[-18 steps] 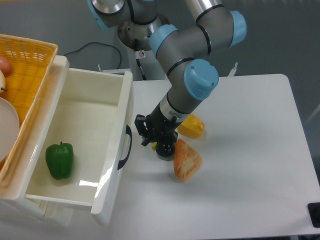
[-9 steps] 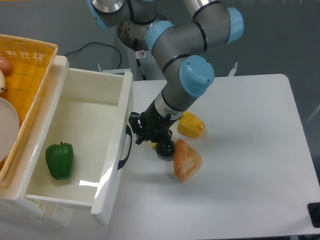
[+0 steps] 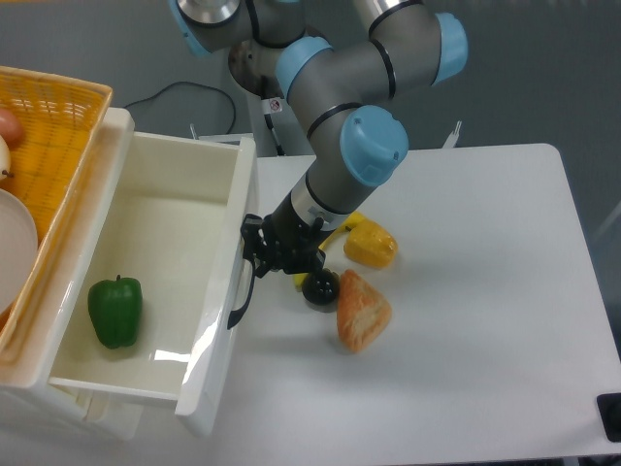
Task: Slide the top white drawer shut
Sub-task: 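Push the drawer front with the gripper into the cabinet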
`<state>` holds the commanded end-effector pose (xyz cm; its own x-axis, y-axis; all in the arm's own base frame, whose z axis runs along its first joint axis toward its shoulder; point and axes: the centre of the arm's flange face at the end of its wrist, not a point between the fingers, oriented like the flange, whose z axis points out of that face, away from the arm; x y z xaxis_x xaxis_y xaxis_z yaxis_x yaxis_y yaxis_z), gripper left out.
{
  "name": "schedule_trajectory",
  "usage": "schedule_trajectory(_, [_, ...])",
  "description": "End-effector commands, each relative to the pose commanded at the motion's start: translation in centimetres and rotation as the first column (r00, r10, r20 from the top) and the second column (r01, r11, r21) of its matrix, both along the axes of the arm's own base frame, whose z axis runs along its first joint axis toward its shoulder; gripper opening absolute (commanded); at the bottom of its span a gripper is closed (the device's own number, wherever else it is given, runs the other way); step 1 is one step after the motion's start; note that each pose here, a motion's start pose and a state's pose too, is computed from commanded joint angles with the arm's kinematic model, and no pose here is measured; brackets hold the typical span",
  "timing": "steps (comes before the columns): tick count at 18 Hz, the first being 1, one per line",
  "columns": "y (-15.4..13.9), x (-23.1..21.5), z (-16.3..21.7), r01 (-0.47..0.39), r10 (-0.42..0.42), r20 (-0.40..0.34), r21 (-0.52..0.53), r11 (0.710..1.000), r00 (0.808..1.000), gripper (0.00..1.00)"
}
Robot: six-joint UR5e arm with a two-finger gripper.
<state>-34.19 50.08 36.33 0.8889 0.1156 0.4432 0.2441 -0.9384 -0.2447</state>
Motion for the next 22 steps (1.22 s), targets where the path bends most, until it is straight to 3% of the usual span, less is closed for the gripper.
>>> schedule_trajectory(22, [1.5,3.4,0.4,0.058,-0.058,0.000,0.000,0.998,0.998,0.13])
